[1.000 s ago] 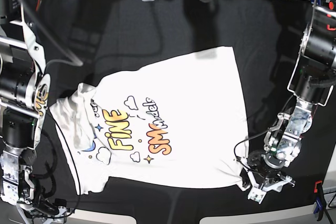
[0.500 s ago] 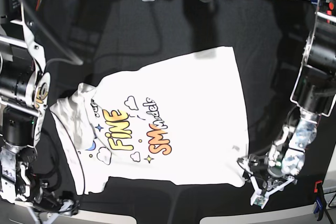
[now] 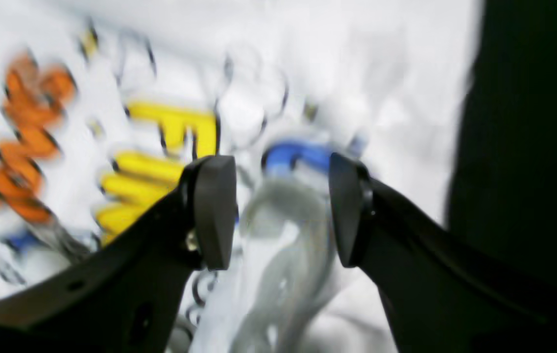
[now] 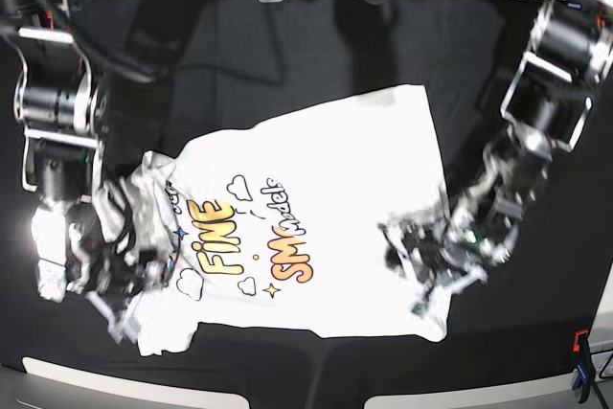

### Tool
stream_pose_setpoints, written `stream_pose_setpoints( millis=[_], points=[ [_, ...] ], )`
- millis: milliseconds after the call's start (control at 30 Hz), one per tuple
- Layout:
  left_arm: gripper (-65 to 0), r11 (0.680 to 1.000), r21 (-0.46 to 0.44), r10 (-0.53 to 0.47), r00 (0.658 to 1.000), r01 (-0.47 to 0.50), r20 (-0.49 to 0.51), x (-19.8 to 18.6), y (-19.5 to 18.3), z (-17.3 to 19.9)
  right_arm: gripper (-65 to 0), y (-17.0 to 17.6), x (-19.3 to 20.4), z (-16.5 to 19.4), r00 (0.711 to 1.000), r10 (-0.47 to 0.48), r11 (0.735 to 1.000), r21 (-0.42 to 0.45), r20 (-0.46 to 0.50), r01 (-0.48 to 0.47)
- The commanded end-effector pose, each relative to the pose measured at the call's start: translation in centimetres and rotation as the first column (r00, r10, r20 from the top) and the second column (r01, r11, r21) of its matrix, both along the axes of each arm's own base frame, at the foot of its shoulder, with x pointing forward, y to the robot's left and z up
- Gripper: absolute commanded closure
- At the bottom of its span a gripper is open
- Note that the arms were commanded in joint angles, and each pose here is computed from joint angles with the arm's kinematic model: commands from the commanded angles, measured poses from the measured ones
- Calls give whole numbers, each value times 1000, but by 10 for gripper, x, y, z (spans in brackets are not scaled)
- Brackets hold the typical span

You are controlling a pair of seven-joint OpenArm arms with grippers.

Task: Layout the t-shirt on the table in an organized manner, then fold the t-shirt properly
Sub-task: 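Release the shirt corners and open both grippers, then move the left gripper to the shirt collar and the right gripper to the sleeve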

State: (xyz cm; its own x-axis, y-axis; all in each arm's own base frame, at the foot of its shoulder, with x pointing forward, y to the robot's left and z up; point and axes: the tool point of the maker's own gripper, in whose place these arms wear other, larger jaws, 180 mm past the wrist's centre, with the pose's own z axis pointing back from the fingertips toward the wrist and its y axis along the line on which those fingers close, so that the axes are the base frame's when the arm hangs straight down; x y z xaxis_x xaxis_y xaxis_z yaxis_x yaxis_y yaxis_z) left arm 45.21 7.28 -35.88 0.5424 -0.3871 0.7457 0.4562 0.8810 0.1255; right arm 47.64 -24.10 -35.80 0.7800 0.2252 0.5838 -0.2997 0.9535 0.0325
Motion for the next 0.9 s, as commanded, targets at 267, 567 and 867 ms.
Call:
stream_pose_setpoints(
  millis=[267,567,867],
  points=[
    [-305,983,-72,-147,957,170,252,-62,-61,75,-281,-6,6,43,989,56,994,-104,136,-42],
    [-305,969,-129,-177,958,209,225,-106,-77,67,-281,-28,-6,28,994,-64,981,-179,85,78],
    [-305,971,-130,-177,967,202,183,-121,-76,51,-281,-30,-32,-2,996,-88,979,-189,-21,82]
  ],
)
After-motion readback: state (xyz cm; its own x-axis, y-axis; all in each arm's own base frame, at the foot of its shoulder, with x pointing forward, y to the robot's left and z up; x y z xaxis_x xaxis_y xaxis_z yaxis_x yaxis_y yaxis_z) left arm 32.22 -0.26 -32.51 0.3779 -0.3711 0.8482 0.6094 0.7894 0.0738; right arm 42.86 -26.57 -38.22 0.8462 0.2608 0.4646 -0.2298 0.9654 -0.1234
